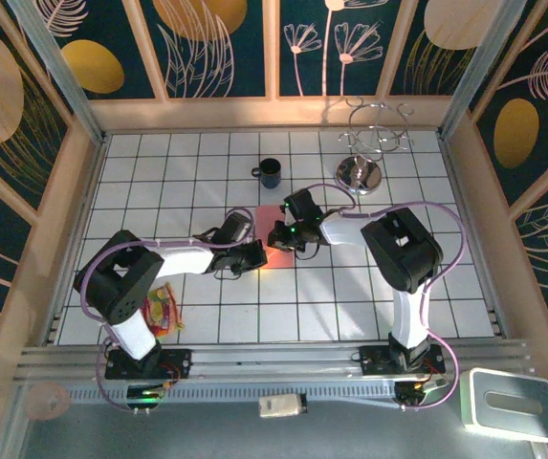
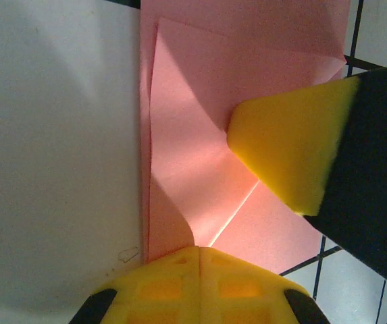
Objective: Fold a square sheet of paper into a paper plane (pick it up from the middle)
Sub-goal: Fold the triangle a second time at the center of the table.
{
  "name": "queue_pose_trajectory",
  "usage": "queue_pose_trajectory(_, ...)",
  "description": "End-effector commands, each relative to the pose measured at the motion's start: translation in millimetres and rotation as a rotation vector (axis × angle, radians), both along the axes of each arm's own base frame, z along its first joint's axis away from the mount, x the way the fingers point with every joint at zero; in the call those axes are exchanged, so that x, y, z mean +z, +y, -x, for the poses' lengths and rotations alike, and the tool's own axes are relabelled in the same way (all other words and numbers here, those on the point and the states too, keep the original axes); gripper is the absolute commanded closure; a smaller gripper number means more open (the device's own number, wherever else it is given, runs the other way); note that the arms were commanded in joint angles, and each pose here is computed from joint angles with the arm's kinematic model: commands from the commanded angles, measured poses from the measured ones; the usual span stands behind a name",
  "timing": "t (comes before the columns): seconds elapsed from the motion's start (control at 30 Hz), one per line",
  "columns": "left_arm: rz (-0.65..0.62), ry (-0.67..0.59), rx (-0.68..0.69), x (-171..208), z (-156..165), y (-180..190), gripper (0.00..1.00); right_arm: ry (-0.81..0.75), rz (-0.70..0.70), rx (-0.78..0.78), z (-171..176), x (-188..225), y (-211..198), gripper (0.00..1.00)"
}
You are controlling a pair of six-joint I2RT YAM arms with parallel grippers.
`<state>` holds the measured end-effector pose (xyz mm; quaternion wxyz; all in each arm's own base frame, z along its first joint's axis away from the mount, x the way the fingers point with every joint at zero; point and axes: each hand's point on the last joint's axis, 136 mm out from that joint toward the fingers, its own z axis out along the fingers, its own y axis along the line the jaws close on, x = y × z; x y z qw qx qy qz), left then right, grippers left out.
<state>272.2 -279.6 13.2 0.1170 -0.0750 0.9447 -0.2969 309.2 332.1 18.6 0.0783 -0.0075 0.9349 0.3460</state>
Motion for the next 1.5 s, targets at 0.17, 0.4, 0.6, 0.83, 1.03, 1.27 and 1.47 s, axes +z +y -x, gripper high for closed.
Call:
queue_pose_trajectory(0.17, 0.01, -0.03, 0.02, 30.5, -3.5, 3.0, 1.0, 0.049, 0.082, -0.013, 10.6, -29.0, -19.6, 1.0)
queue_pose_trajectory(0.4, -0.02, 0.026, 0.014, 9.2, -0.8, 2.0, 1.0, 0.042, 0.068, -0.022, 8.0, -25.5, -20.2, 1.0)
queue_pose_trajectory(0.6, -0.086, 0.091, 0.024, -17.9, 11.5, 14.7, 1.0, 0.013, 0.02, -0.011, 1.7, -9.3, -11.5, 1.0)
queue_pose_trajectory(0.83, -0.129, 0.145, 0.045, -38.1, 30.1, 31.9, 1.0, -0.082, -0.052, 0.04, -5.3, 33.9, 5.7, 1.0)
queue_pose_trajectory(1.03, -0.127, 0.146, 0.04, -38.4, 30.4, 31.3, 1.0, -0.048, -0.006, 0.067, 12.7, 17.4, 4.1, 1.0)
queue_pose_trajectory(1.27, -0.129, 0.146, 0.042, -37.7, 31.3, 32.3, 1.0, -0.004, 0.015, 0.067, 22.9, 1.5, 1.0, 1.0)
queue_pose_trajectory(1.47, -0.131, 0.157, 0.052, -40.1, 35.0, 35.5, 1.0, 0.031, 0.051, 0.039, 22.1, -17.3, -8.1, 1.0)
